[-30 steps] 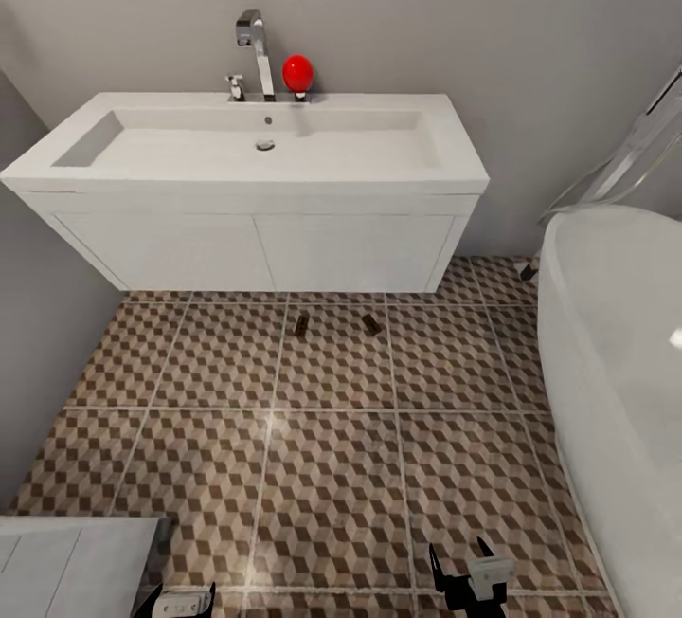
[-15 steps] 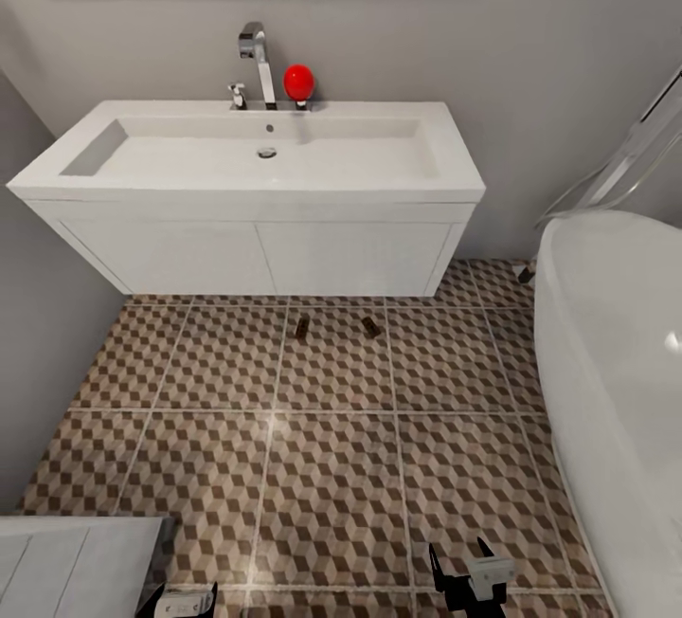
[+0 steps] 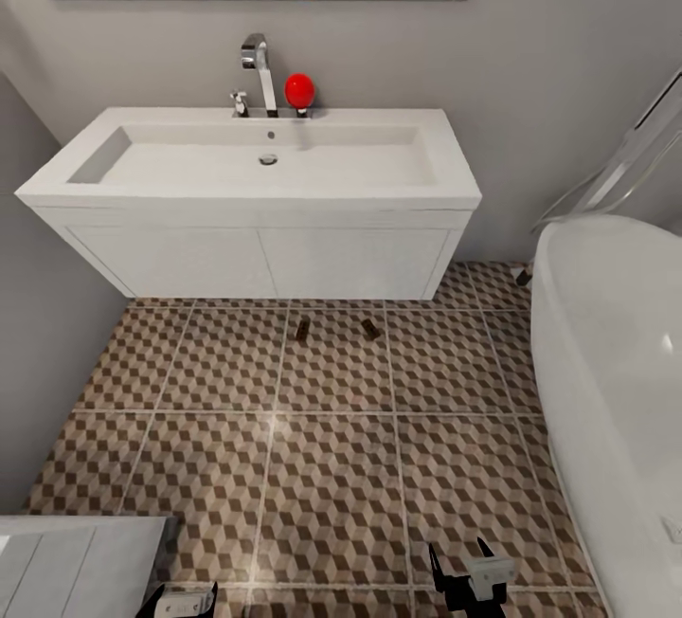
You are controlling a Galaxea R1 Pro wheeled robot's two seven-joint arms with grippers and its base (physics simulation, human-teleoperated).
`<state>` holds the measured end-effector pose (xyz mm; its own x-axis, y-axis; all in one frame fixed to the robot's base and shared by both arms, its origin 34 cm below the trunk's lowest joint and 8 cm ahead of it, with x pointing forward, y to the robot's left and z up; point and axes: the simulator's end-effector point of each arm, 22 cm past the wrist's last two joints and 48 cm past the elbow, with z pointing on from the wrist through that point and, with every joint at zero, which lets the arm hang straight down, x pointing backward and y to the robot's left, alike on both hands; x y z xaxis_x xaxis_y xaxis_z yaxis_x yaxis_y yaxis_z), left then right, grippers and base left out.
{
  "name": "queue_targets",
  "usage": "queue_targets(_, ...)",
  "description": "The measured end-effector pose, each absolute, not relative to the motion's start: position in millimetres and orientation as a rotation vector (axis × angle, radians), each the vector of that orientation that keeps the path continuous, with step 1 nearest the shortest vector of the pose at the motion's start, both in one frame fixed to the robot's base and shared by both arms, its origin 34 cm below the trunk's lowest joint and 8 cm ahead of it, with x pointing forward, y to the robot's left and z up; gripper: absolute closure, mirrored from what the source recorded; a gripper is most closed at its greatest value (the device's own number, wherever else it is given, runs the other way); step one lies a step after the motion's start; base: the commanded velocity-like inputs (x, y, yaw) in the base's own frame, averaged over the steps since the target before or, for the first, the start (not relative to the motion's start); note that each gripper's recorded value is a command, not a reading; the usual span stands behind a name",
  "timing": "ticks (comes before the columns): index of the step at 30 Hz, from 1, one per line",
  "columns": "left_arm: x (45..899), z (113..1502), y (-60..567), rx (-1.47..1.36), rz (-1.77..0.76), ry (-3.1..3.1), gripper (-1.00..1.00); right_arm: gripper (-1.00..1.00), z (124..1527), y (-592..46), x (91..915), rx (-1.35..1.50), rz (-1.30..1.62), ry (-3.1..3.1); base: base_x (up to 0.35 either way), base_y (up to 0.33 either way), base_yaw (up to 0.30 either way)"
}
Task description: Take the four mousetraps from the cabinet in the bathroom and place them on the bathroom floor. Make sure all four end up on the same floor surface, and ensure that at least two of them are either under or directly next to the same bathroom sink.
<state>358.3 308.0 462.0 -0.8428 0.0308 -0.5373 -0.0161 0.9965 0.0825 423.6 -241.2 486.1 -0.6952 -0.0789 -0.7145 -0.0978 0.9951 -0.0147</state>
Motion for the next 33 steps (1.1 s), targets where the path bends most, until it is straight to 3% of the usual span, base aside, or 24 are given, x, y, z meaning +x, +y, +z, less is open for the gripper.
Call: queue_targets(33,354,510,308,0.010,0.112,2.573,-1.00,-1.00,534,-240,421,-0.121,0.034,2.342,0.000,0.000,0.000)
